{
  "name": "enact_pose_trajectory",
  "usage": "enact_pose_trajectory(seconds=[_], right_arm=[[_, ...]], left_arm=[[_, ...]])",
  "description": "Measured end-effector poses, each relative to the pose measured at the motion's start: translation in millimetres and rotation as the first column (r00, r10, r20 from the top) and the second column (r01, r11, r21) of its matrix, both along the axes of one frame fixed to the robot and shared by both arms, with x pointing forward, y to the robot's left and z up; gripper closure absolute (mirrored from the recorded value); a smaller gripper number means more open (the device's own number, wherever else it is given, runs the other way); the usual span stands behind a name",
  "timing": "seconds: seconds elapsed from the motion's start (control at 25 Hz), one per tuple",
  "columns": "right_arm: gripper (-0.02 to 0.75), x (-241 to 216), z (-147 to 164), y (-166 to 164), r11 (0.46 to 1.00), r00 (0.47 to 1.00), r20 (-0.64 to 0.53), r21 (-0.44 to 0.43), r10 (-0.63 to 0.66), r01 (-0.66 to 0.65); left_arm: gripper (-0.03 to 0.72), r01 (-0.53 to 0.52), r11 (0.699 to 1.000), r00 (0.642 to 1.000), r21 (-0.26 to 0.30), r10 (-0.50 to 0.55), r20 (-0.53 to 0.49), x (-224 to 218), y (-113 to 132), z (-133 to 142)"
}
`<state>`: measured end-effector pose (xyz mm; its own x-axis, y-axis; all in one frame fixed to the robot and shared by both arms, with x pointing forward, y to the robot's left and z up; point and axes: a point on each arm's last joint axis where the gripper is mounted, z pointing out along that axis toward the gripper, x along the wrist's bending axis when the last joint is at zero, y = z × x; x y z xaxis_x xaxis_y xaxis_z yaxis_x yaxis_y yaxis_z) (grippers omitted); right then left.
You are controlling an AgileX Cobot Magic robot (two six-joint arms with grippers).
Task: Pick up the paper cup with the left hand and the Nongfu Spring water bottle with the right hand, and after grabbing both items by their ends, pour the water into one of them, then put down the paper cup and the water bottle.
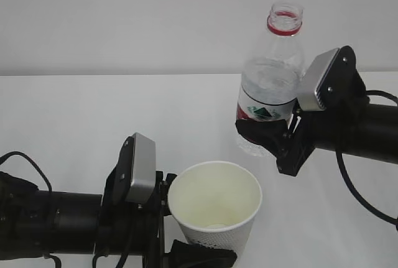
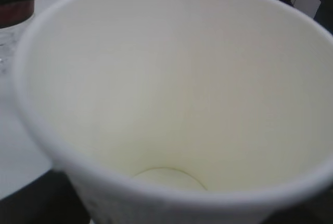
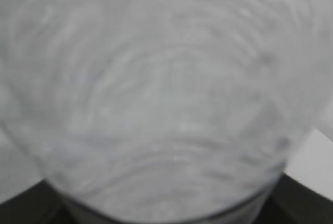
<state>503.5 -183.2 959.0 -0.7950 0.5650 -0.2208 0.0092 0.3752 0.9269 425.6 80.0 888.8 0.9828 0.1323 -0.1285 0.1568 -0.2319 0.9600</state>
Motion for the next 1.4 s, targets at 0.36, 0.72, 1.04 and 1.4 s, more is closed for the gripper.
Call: enact_pose_trajectory(seconds=[0.36,0.72,1.04,1.4], right_arm=[[0.253,1,1,3,0.999,0.999,0.023,-0.042,0.026,-0.025],[0.253,1,0,3,0.994,0.996,0.075,-0.102,0.05,-0.042],[0.253,2,1,3,0.984,0.985,0.147,-0.164,0.088,-0.063],[0.253,5,6,4,0.978,0.967,0.224,-0.194,0.121,-0.077]], left_arm=[[0.097,0.014,1.0,1.0,0.003,-0.014,0.007,-1,0,0],[0.097,0.044,0.999,0.997,0.003,-0.044,0.071,1,-3,2],[0.097,0.093,0.996,0.988,-0.01,-0.091,0.123,5,-11,8],[0.097,0.121,0.993,0.984,-0.014,-0.118,0.13,0,-17,9]])
